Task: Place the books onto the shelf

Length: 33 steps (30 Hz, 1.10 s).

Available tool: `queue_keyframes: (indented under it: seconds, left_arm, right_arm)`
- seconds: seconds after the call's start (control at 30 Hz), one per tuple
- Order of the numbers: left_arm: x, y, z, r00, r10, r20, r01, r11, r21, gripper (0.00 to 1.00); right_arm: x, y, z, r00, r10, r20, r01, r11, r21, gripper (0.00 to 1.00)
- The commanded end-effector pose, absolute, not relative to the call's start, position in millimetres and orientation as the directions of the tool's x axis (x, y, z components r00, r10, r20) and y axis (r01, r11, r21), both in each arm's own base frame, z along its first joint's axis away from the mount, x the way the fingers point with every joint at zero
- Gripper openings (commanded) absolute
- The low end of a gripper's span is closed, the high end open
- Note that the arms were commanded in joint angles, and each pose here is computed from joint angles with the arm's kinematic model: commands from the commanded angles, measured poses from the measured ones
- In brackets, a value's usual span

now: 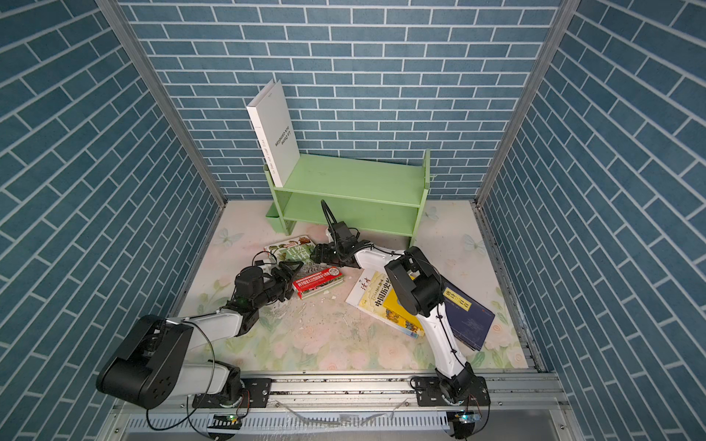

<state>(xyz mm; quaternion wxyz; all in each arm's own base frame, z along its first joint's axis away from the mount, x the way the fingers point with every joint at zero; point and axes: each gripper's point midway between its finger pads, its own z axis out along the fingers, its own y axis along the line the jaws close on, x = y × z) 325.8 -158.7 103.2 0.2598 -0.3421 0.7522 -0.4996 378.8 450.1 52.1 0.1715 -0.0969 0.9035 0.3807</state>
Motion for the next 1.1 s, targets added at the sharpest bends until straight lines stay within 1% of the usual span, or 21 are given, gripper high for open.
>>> queue_keyframes:
  seconds: [0.0,0.17,0.27,0.33,0.37,0.43,0.5,0.6,0.67,0.77,0.9,1.07]
  left_arm:
    - [330.3,-187.6,184.0,-0.716,-0.675,-0.177,0.008,0.245,-0.969,0.69]
    - [318.9,-181.4,171.9,-0.735,-0.641,-0.223,-0.037,0.366,-0.930,0.57]
    - [313.3,-177.1,169.1,-0.742,-0.617,-0.261,-0.042,0.432,-0.901,0.46]
    - [311.0,-176.3,167.4,-0.748,-0.612,-0.258,-0.055,0.444,-0.894,0.40]
    - [310.2,-176.5,166.0,-0.752,-0.597,-0.278,-0.042,0.464,-0.885,0.38]
    - [309.3,-177.0,163.3,-0.757,-0.593,-0.273,-0.047,0.466,-0.884,0.33]
    - [308.5,-177.0,161.1,-0.760,-0.590,-0.272,-0.049,0.470,-0.881,0.30]
    - [306.7,-175.3,158.5,-0.765,-0.572,-0.297,-0.042,0.504,-0.863,0.26]
    - [304.4,-172.9,161.4,-0.767,-0.550,-0.330,-0.026,0.540,-0.841,0.25]
    - [300.8,-168.2,174.0,-0.764,-0.511,-0.394,0.013,0.597,-0.802,0.22]
    - [293.2,-155.1,201.4,-0.742,-0.427,-0.517,0.079,0.710,-0.700,0.19]
    - [284.2,-149.2,247.7,-0.692,-0.312,-0.651,0.209,0.776,-0.595,0.16]
  right_arm:
    - [312.2,450.8,7.6,-0.971,-0.160,-0.176,-0.237,0.727,0.644,0.73]
    - [313.1,449.2,9.4,-0.970,-0.161,-0.182,-0.241,0.731,0.639,0.73]
    - [314.8,450.4,11.8,-0.969,-0.159,-0.187,-0.243,0.728,0.641,0.73]
    - [315.6,451.9,14.2,-0.969,-0.159,-0.190,-0.245,0.724,0.645,0.73]
    - [316.2,453.1,16.4,-0.968,-0.161,-0.194,-0.249,0.720,0.648,0.73]
    - [317.2,455.5,21.9,-0.966,-0.162,-0.204,-0.257,0.710,0.655,0.73]
    - [318.3,456.7,27.7,-0.963,-0.162,-0.213,-0.265,0.699,0.664,0.73]
    - [318.6,460.2,42.1,-0.956,-0.165,-0.243,-0.289,0.674,0.680,0.73]
    - [318.9,460.3,52.9,-0.947,-0.169,-0.271,-0.313,0.659,0.683,0.74]
    - [320.2,459.0,86.8,-0.923,-0.165,-0.347,-0.370,0.629,0.683,0.76]
    - [319.1,454.0,135.3,-0.874,-0.169,-0.456,-0.461,0.586,0.666,0.77]
    - [313.9,444.5,200.1,-0.797,-0.157,-0.584,-0.566,0.535,0.627,0.78]
